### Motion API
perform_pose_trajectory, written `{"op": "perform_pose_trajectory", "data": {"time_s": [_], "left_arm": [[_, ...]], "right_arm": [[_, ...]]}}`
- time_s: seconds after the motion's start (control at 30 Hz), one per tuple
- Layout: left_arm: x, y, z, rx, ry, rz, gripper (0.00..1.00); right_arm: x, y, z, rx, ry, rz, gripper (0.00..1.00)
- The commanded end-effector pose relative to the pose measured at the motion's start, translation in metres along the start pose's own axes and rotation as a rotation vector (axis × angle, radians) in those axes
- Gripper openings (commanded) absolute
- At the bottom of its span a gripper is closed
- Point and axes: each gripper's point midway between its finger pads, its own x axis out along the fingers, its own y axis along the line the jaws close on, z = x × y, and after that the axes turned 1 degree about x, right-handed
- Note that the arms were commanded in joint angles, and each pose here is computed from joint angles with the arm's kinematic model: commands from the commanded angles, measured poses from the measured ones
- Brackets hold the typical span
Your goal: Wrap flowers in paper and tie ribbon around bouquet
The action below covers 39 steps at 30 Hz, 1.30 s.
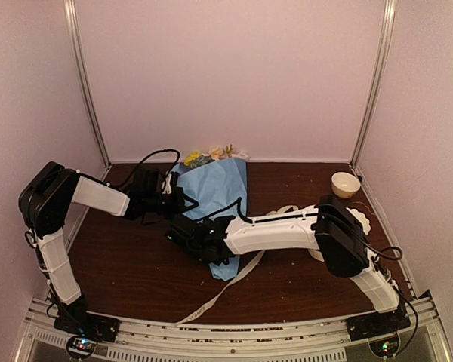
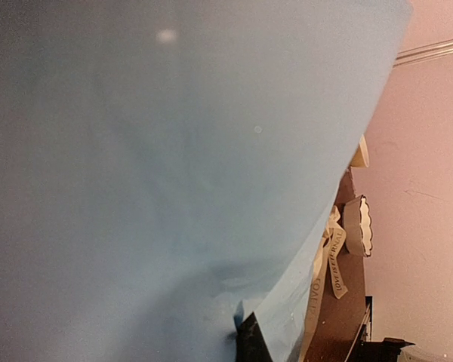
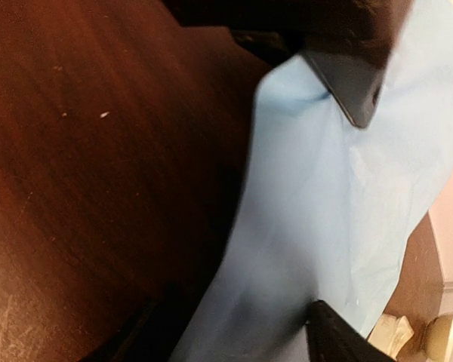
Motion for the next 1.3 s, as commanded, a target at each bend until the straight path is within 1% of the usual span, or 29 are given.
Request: {"op": "perform_pose_trajectory", "data": {"time_s": [0.0,0.03,0.1,0.23,0.33,0.43,0.47,0.53,0.6,0.63,0.73,0.8,0.87,0.93,0.97,1.03,1.07,1.13,1.17,1.2,1.27], "left_arm": [[-0.004,-0.023,0.009,0.051,-0.034,-0.068,0.0],[-0.004,-0.022,0.009,0.053,-0.033,-0.065,0.0],[-0.004,-0.021,0.008,0.054,-0.029,-0.06,0.0],[-0.003,-0.021,0.009,0.062,-0.022,-0.053,0.0],[-0.003,-0.022,0.009,0.075,-0.014,-0.046,0.0],[-0.003,-0.022,0.011,0.102,0.001,-0.02,0.0],[-0.004,-0.019,0.011,0.111,0.006,0.001,0.08],[-0.009,-0.019,0.014,0.137,0.001,0.036,0.29],[-0.016,-0.02,0.017,0.168,-0.009,0.068,0.46],[-0.021,-0.022,0.02,0.187,-0.02,0.081,0.5],[-0.043,-0.035,0.032,0.265,-0.084,0.111,0.59],[-0.064,-0.048,0.04,0.341,-0.143,0.137,0.6],[-0.087,-0.071,0.037,0.441,-0.189,0.14,0.59],[-0.106,-0.094,0.019,0.558,-0.21,0.136,0.53],[-0.112,-0.101,0.004,0.617,-0.208,0.134,0.49],[-0.129,-0.131,-0.029,0.745,-0.216,0.059,0.42],[-0.134,-0.145,-0.051,0.811,-0.199,-0.001,0.41],[-0.138,-0.168,-0.105,0.959,-0.118,-0.132,0.41],[-0.139,-0.174,-0.13,1.039,-0.068,-0.171,0.42],[-0.138,-0.175,-0.156,1.118,-0.004,-0.181,0.44],[-0.132,-0.163,-0.198,1.24,0.149,-0.148,0.48]], "right_arm": [[0.013,-0.011,-0.011,0.016,0.045,-0.088,0.54],[0.013,-0.013,-0.012,0.025,0.049,-0.093,0.46],[0.014,-0.016,-0.014,0.051,0.056,-0.093,0.37],[0.015,-0.022,-0.015,0.1,0.068,-0.081,0.2],[0.015,-0.028,-0.016,0.137,0.077,-0.067,0.01],[0.013,-0.034,-0.016,0.19,0.08,-0.045,0.0],[0.014,-0.035,-0.018,0.201,0.084,-0.035,0.0],[0.012,-0.038,-0.017,0.235,0.08,-0.014,0.0],[0.012,-0.038,-0.018,0.255,0.082,0.003,0.0],[0.013,-0.038,-0.018,0.264,0.083,0.011,0.0],[0.015,-0.038,-0.019,0.291,0.092,0.039,0.0],[0.017,-0.038,-0.02,0.306,0.098,0.054,0.0],[0.018,-0.036,-0.021,0.321,0.103,0.075,0.0],[0.02,-0.036,-0.023,0.34,0.107,0.091,0.0],[0.02,-0.036,-0.024,0.347,0.11,0.098,0.0],[0.022,-0.036,-0.026,0.364,0.113,0.114,0.0],[0.022,-0.036,-0.026,0.37,0.114,0.121,0.0],[0.023,-0.035,-0.028,0.375,0.119,0.128,0.0],[0.023,-0.035,-0.03,0.376,0.121,0.129,0.0],[0.024,-0.036,-0.03,0.377,0.122,0.128,0.0],[0.023,-0.036,-0.032,0.377,0.124,0.13,0.0]]}}
